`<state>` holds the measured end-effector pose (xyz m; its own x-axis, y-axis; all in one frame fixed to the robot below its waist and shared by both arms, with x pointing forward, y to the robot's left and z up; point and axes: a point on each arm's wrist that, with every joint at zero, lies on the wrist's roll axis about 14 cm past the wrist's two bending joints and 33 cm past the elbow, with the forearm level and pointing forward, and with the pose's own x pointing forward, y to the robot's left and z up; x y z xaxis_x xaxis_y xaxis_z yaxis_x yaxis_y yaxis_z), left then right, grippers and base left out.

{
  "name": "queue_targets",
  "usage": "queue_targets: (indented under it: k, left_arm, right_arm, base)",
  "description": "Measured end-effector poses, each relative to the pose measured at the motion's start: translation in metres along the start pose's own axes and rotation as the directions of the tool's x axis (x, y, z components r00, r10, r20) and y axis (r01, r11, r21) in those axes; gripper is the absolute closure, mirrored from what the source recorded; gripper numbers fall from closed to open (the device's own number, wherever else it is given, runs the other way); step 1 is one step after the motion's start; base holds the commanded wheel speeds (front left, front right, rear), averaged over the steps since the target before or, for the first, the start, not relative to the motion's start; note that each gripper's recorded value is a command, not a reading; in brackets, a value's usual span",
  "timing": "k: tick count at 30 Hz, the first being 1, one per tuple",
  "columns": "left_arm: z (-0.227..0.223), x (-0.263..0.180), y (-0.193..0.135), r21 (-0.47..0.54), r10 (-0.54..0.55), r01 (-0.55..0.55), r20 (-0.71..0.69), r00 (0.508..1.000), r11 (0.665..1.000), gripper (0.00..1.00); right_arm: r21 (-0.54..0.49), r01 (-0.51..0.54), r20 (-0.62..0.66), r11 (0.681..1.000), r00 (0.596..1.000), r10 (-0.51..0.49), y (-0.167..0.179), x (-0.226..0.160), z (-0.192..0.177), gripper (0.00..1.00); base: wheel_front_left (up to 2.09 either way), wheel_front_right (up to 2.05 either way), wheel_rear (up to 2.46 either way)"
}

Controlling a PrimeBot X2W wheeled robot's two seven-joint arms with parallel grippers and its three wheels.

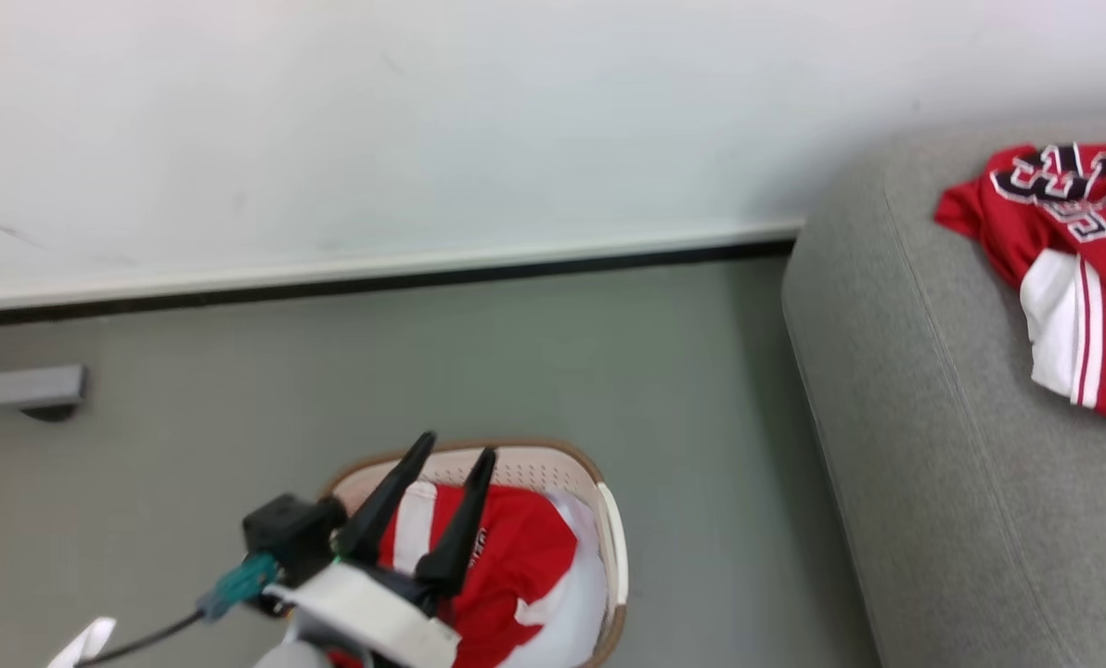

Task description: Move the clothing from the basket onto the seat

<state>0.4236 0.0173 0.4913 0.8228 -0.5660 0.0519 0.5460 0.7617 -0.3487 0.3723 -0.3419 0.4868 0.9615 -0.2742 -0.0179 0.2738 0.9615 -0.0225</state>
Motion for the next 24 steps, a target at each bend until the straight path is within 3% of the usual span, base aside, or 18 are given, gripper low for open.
queue_targets:
  k: [7, 14, 24]
  left_arm:
    - [0.011, -0.059, 0.035, 0.060, 0.190, -0.192, 0.035, 0.981, 0.980, 0.00]
    - [0.028, -0.107, 0.067, 0.082, 0.349, -0.357, 0.100, 0.932, 0.930, 0.00]
    - [0.030, -0.145, 0.086, 0.077, 0.465, -0.476, 0.132, 0.876, 0.876, 0.00]
  right_arm:
    - [0.071, -0.134, 0.034, 0.988, 0.991, 0.132, 0.054, -0.033, 0.003, 0.00]
    - [0.118, -0.259, 0.041, 0.959, 0.966, 0.256, 0.106, -0.053, 0.001, 0.00]
    - [0.146, -0.356, 0.027, 0.923, 0.934, 0.356, 0.152, -0.070, -0.006, 0.00]
  base:
    - [0.00, 0.00, 0.00]
    - [0.00, 0.00, 0.00]
    - [0.00, 0.00, 0.00]
